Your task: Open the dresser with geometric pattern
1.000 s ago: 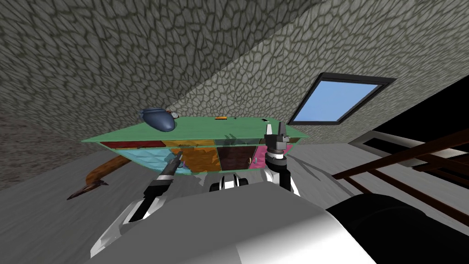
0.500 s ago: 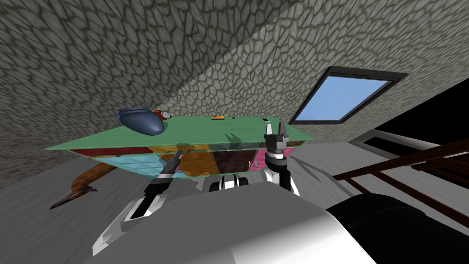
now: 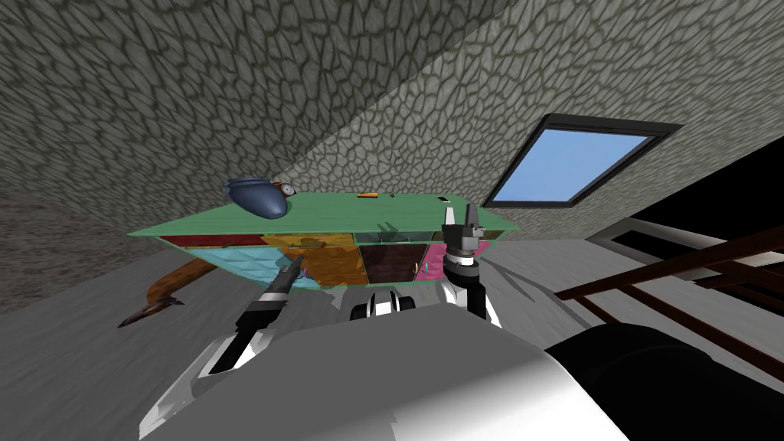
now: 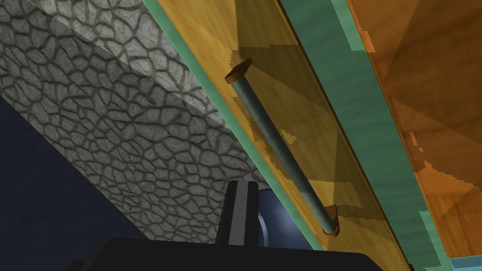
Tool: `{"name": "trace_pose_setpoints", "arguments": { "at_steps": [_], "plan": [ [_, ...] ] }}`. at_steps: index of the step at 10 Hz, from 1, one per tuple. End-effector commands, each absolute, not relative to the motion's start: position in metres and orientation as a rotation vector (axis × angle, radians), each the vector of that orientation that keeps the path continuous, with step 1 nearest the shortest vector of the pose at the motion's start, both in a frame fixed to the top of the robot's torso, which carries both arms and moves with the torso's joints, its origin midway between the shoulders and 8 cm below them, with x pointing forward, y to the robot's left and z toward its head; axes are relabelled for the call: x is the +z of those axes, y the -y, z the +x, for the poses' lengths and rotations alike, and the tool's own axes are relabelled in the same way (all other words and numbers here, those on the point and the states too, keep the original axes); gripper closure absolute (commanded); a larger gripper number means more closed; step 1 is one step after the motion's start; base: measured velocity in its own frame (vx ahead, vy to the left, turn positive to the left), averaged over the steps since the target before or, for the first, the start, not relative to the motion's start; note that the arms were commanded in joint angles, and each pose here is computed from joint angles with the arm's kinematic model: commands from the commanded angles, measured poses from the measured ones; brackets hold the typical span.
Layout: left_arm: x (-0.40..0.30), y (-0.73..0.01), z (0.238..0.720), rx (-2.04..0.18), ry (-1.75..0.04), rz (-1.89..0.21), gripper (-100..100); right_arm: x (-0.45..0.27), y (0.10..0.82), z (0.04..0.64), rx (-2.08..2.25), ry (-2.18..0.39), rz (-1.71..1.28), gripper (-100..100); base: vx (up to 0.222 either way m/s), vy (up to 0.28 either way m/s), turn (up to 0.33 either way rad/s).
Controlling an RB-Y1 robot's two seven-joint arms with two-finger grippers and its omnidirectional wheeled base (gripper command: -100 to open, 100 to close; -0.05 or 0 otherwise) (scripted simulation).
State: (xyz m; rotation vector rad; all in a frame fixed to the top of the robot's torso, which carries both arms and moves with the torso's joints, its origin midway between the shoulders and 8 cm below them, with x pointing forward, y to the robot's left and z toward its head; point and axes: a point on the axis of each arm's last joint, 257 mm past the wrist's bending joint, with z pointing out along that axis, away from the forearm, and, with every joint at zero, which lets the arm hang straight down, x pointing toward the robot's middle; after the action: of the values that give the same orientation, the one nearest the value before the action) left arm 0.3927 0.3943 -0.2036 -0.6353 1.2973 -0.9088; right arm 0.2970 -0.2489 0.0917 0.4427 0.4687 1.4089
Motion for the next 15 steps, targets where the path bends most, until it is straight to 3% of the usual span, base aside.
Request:
{"name": "trace_pose_setpoints", "arguments": {
  "at_steps": [1, 5, 11, 12, 15],
  "plan": [
    [-0.210, -0.394, 0.396, -0.903, -1.295, -0.643, -100, 0.092, 0.249, 0.297, 1.409, -0.469, 0.443, 0, 0.043, 0.006, -0.035],
    [-0.214, -0.401, 0.409, -0.875, -1.281, -0.662, -100, 0.092, 0.249, 0.297, 1.409, -0.469, 0.443, 0, 0.082, 0.013, -0.070],
    [-0.207, -0.425, 0.438, -0.808, -1.243, -0.710, -100, 0.092, 0.249, 0.297, 1.409, -0.469, 0.443, 0, -0.108, 0.021, -0.179],
    [-0.209, -0.422, 0.432, -0.819, -1.251, -0.701, 100, 0.092, 0.249, 0.297, 1.409, -0.469, 0.443, 0, 0.044, 0.000, 0.232],
    [-0.214, -0.401, 0.409, -0.875, -1.281, -0.662, 100, 0.092, 0.249, 0.297, 1.408, -0.469, 0.443, 0, 0.138, -0.029, 0.236]
  ]
}}
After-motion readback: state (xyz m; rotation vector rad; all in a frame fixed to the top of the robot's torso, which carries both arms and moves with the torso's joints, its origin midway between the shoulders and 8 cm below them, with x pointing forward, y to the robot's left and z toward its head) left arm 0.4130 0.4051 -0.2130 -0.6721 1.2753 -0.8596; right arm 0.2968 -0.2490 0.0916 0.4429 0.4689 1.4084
